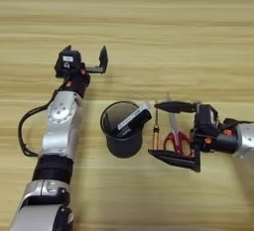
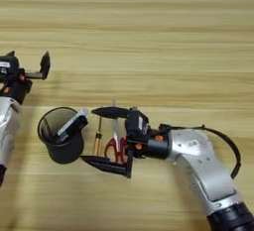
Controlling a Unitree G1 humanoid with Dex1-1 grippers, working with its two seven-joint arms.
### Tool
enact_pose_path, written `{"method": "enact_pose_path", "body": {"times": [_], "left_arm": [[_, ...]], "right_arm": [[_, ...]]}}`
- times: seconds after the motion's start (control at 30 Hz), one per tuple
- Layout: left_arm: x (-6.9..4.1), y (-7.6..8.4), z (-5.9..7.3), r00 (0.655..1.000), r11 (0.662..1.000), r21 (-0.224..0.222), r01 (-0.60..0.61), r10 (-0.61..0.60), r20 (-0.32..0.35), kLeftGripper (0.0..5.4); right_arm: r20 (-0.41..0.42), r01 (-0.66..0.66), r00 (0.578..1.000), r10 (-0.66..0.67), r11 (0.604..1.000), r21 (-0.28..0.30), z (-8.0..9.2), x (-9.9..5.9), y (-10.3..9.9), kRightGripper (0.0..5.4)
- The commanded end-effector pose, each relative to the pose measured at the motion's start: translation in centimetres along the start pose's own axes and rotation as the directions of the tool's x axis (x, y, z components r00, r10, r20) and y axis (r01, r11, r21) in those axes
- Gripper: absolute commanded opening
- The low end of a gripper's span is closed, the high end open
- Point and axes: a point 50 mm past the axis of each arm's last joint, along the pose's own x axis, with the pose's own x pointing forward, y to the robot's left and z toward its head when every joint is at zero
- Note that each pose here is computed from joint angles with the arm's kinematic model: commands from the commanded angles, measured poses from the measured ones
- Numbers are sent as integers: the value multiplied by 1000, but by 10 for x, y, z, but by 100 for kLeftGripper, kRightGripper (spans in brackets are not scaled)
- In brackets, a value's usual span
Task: Move the objects on the table
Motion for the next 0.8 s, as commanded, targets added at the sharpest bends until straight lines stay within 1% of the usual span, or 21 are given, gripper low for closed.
{"method": "enact_pose_path", "body": {"times": [0.03,0.13,0.27,0.43,0.63,0.8], "left_arm": [[1,0,-1,1000,1000,-12,-6,6,-14,538],[2,0,-1,1000,1000,-10,-5,5,-13,540],[2,-1,0,1000,1000,-11,-5,5,-11,540],[3,-1,0,1000,1000,-13,-5,5,-10,540],[2,-1,0,1000,1000,-15,-4,4,-10,540],[3,-1,0,1000,1000,-14,-3,3,-9,540]], "right_arm": [[14,-15,1000,15,1000,-11,4,8,-2,540],[21,-35,999,35,999,-7,5,12,-2,532],[20,-56,998,56,998,-7,5,17,-1,535],[12,-73,997,73,997,-2,3,22,-1,535],[10,-84,996,84,996,1,3,23,0,535],[-3,-65,998,65,998,7,0,21,-3,535]]}}
